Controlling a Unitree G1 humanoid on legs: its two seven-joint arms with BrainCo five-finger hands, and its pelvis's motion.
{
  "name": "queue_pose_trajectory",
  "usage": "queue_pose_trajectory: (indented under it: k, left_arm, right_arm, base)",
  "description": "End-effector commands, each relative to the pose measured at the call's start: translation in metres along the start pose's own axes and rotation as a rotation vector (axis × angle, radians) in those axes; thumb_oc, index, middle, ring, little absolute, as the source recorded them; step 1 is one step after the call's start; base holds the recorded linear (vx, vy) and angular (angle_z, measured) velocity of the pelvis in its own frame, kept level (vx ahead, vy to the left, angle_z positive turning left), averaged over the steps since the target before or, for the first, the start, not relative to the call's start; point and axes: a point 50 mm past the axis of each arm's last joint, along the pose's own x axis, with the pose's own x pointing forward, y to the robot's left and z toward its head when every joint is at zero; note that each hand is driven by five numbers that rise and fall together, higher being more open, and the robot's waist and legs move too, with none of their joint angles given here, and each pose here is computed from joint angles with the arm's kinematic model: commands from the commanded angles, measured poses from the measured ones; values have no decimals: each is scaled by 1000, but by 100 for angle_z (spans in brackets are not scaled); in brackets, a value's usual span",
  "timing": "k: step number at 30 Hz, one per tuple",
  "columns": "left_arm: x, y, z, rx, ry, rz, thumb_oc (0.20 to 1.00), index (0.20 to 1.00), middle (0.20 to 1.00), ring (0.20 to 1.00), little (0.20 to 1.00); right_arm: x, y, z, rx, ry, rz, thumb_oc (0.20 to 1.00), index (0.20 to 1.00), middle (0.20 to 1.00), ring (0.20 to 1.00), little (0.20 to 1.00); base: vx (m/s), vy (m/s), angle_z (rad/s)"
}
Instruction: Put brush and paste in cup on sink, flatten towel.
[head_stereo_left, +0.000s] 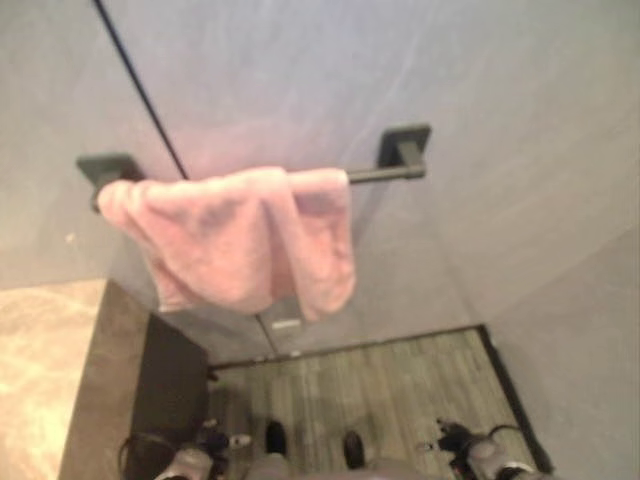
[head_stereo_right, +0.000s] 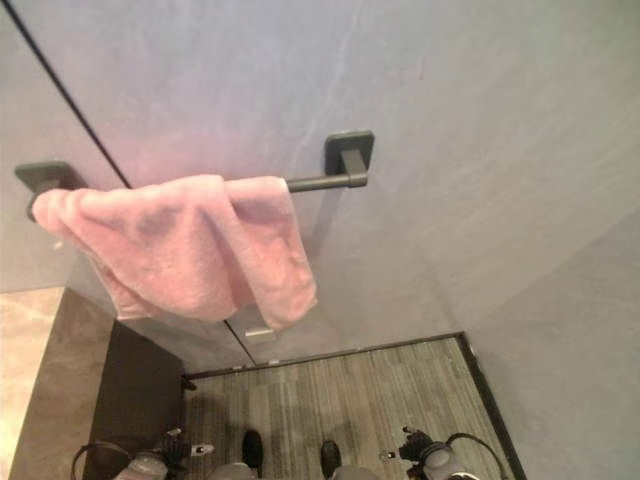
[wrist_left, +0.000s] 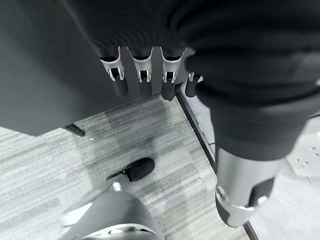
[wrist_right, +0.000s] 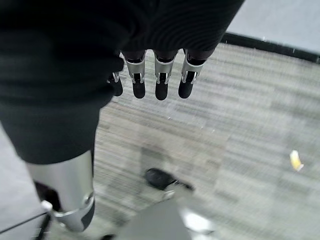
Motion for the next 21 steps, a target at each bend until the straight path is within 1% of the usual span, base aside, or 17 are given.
queue_pose_trajectory:
  k: [1,2,5,9,10,12,14,21]
  left_arm:
    - [3,19,20,67,-61,35,1000,1000,1000,1000,1000]
    - [3,19,20,67,-61,35,1000,1000,1000,1000,1000]
    - [3,15,20,80,-67,20,1000,1000,1000,1000,1000]
    - [2,9,16,85,-60,5,1000,1000,1000,1000,1000]
    - [2,3,13,71,-55,-14,1000,1000,1000,1000,1000]
    - [1,1,12,66,-54,-19,1000,1000,1000,1000,1000]
    - [1,-1,11,44,-52,-21,1000,1000,1000,1000,1000]
    - [1,-3,8,23,-46,-18,1000,1000,1000,1000,1000]
  right_arm:
    - [-2,-32,5,-34,-29,-83,1000,1000,1000,1000,1000]
    - [-2,-32,6,-34,-30,-83,1000,1000,1000,1000,1000]
    - [-4,-36,-9,59,19,-109,1000,1000,1000,1000,1000]
    - [-5,-26,-23,40,62,-83,1000,1000,1000,1000,1000]
    - [-5,-17,-29,43,88,-58,1000,1000,1000,1000,1000]
    - [-5,-13,-28,50,84,-47,1000,1000,1000,1000,1000]
    - [-3,-2,-22,61,61,-16,1000,1000,1000,1000,1000]
    - [-1,9,-13,74,31,11,1000,1000,1000,1000,1000]
  base:
    - [51,-67,30]
    - [63,-44,7]
    - [34,12,3]
    - [6,64,6]
    - [13,64,4]
    - [-2,100,0]
    - [-24,115,-16]
    - [16,54,-22]
